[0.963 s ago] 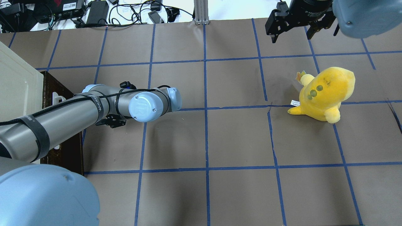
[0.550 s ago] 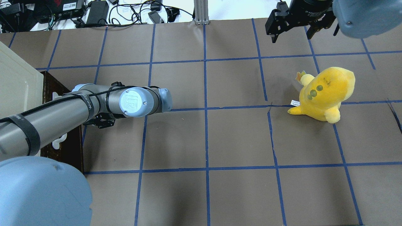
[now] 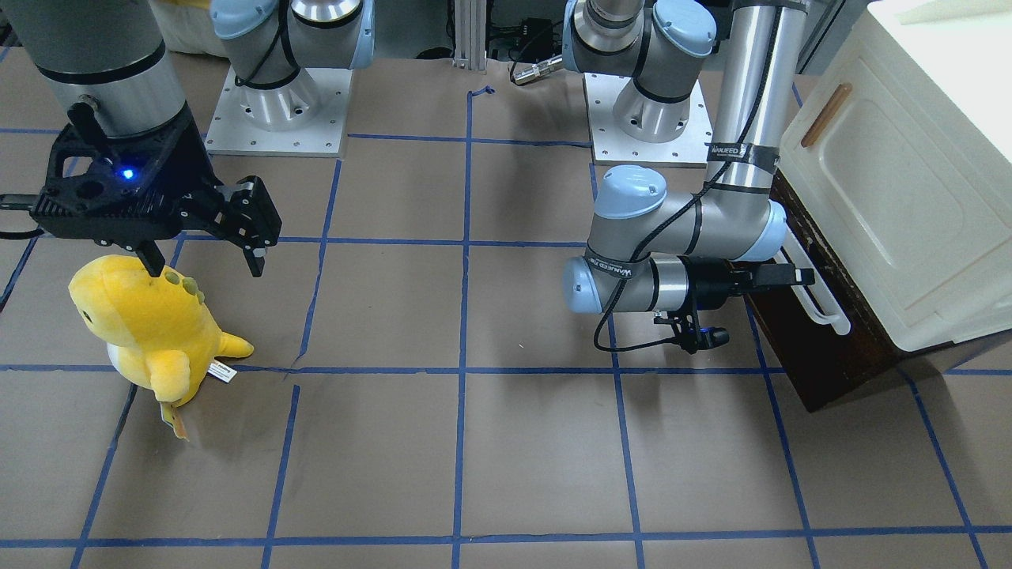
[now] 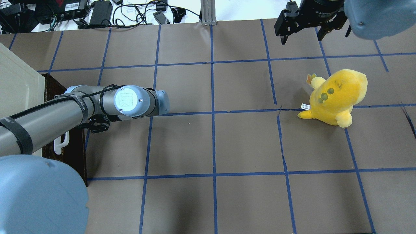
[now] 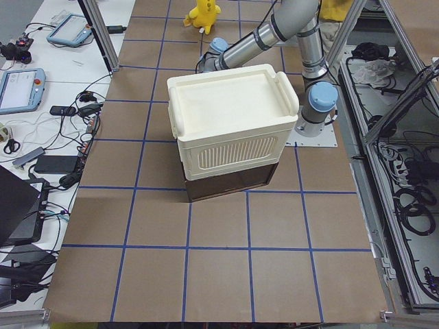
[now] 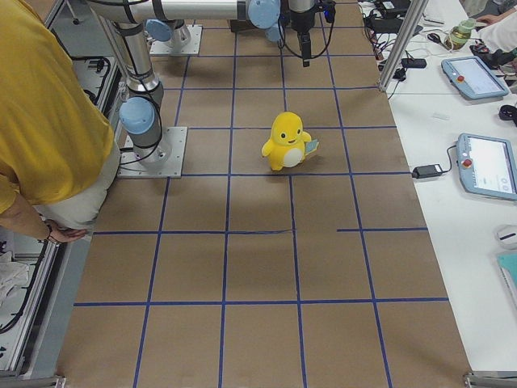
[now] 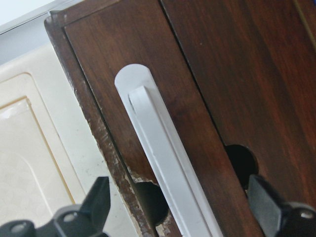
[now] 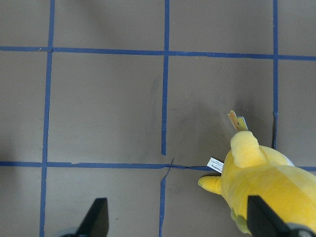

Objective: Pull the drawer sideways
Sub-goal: 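Close the left gripper around the white bar handle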

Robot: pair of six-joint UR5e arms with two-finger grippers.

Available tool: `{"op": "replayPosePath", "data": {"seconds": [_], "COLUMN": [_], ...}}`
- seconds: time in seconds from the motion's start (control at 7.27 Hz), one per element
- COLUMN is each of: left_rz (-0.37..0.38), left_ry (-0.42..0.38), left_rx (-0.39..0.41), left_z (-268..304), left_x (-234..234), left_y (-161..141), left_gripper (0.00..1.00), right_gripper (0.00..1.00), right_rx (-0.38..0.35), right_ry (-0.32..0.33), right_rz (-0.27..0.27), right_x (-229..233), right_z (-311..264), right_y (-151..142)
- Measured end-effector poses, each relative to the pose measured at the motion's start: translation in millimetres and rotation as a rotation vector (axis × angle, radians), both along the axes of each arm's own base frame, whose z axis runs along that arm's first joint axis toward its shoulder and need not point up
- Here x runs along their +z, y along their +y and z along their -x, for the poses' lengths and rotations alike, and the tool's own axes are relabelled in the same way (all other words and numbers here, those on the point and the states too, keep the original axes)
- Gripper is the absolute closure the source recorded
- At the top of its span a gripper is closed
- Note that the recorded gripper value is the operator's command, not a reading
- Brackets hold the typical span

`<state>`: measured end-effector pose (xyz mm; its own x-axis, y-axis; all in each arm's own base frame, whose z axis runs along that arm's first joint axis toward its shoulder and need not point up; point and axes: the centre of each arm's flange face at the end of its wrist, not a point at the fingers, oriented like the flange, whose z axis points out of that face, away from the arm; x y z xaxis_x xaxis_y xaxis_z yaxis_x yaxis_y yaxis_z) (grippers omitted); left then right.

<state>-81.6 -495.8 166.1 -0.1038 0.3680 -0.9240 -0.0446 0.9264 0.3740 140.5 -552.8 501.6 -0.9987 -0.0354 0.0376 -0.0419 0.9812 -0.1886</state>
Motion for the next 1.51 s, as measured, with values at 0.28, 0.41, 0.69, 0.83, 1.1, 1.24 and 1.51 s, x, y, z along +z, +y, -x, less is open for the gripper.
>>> {"op": "replayPosePath", "data": {"seconds": [0.28, 0.41, 0.69, 0.83, 1.1, 1.24, 1.51], "left_rz": [0.007, 0.01, 0.016, 0.019, 0.023, 0.027, 0.029], "left_ry": [-0.001, -0.001, -0.001, -0.001, -0.001, 0.0, 0.002], "left_rx": [0.012, 0.014, 0.015, 0.015, 0.015, 0.013, 0.011], "left_z": [-6.8, -7.6, -8.0, -8.0, -7.0, -5.5, -2.9], "left_x": [1.5, 2.2, 3.1, 3.8, 5.7, 7.0, 7.3], "left_y": [-1.7, -2.1, -2.3, -2.7, -2.5, -2.1, -1.2], "left_gripper": [0.32, 0.37, 0.58, 0.62, 0.66, 0.66, 0.66], "right_gripper": [0.0, 0.0, 0.0, 0.0, 0.0, 0.0, 0.0], "right_rx": [0.0, 0.0, 0.0, 0.0, 0.0, 0.0, 0.0], "right_ry": [0.0, 0.0, 0.0, 0.0, 0.0, 0.0, 0.0], "right_rz": [0.0, 0.0, -0.001, -0.001, 0.0, 0.0, 0.0], "right_x": [0.1, 0.1, 0.1, 0.1, 0.1, 0.1, 0.0], "right_z": [0.0, 0.0, 0.0, 0.0, 0.0, 0.0, 0.0], "right_y": [0.0, 0.0, 0.0, 0.1, 0.0, 0.0, 0.0]}}
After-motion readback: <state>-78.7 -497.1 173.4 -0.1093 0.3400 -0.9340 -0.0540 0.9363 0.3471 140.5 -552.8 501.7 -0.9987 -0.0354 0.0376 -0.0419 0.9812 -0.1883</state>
